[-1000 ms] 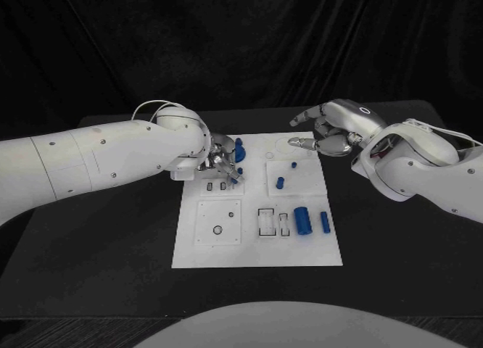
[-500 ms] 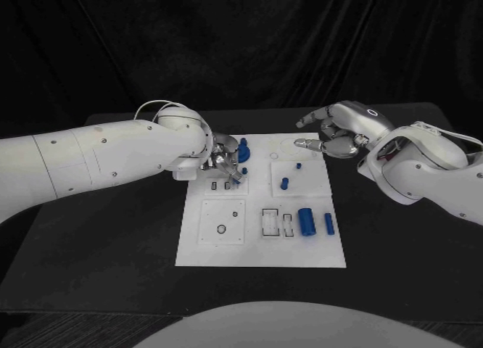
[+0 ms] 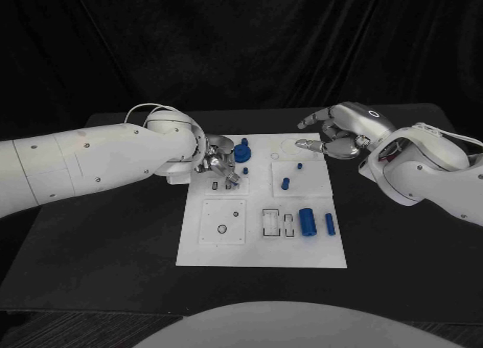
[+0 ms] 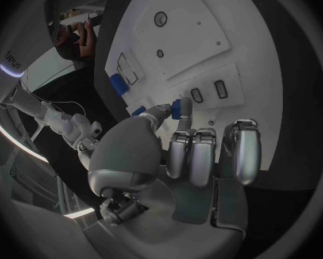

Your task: Assemble the parts on the task board

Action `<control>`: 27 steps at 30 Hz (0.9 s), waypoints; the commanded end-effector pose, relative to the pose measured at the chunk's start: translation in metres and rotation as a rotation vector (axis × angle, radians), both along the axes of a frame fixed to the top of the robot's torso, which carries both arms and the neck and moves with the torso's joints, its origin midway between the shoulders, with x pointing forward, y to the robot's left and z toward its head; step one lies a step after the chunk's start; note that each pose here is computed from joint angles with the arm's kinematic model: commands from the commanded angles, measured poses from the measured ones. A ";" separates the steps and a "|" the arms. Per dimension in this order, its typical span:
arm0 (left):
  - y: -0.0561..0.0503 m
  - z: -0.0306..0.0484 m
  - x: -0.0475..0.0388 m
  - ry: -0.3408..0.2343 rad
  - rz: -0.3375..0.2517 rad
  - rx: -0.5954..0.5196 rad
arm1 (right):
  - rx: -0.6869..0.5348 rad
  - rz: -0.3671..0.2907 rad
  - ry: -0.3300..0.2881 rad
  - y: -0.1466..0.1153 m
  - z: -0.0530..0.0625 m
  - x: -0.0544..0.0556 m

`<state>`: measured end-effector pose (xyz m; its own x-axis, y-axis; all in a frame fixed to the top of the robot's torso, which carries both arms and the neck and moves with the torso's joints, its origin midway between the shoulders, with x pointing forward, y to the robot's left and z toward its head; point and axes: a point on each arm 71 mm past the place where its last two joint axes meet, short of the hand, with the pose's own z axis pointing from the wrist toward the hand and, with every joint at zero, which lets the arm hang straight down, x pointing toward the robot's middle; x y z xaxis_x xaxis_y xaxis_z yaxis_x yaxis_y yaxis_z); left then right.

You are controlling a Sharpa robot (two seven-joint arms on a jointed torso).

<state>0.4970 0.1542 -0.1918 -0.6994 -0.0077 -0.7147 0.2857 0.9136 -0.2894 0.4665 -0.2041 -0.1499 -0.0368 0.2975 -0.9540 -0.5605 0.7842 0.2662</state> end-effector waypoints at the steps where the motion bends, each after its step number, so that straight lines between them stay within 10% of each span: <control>1: 0.003 0.0032 -0.0037 -0.015 0.026 0.002 | -0.009 -0.013 0.010 -0.001 -0.002 0.000; 13: 0.022 0.0031 -0.0183 0.055 0.173 0.005 | -0.017 -0.020 0.035 -0.001 -0.007 -0.002; 27: 0.025 0.0038 -0.0125 0.014 0.254 -0.036 | -0.022 -0.017 0.047 0.002 -0.009 -0.003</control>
<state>0.4829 0.1798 -0.1889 -0.6982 -0.1628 -0.6972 0.0796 0.9501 -0.3015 0.4639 -0.2021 -0.1568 -0.0694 0.2861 -0.9557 -0.5485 0.7893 0.2761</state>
